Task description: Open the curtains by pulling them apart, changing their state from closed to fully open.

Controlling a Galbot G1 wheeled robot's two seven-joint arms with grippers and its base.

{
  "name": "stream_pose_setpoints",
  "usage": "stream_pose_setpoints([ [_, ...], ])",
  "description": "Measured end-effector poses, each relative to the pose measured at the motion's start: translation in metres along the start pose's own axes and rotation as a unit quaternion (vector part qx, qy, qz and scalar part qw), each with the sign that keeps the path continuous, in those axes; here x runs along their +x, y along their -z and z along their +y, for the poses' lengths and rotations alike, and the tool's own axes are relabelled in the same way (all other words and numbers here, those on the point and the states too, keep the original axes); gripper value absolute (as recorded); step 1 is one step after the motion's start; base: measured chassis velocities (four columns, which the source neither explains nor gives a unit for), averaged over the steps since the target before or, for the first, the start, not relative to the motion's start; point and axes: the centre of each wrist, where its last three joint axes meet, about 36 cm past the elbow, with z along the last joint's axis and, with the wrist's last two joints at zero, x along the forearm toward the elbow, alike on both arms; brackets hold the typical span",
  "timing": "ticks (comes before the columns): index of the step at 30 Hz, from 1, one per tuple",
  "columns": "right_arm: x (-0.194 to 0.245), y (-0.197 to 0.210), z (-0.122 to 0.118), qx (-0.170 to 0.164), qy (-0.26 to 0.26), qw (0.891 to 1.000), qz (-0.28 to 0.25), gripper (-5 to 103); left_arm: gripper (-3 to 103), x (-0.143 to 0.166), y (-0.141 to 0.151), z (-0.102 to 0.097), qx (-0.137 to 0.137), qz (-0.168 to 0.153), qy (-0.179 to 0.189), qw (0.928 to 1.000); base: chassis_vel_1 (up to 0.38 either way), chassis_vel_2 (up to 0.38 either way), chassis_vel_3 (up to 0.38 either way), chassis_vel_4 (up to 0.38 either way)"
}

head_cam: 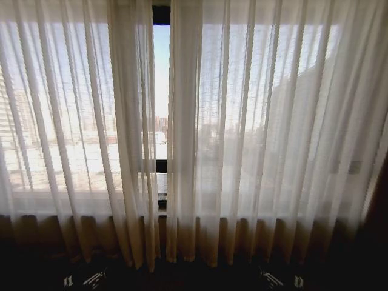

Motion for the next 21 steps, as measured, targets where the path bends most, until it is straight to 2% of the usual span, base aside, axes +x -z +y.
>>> stream_pose_setpoints([
  [21, 0.0002, -0.0074, 0.0038, 0.007, 0.011, 1.000, -0.001, 100, 100, 0.0013, -0.0025, -0.0022, 0.002, 0.000, -0.003, 1.0000, 0.000, 0.000, 0.000, 0.000],
])
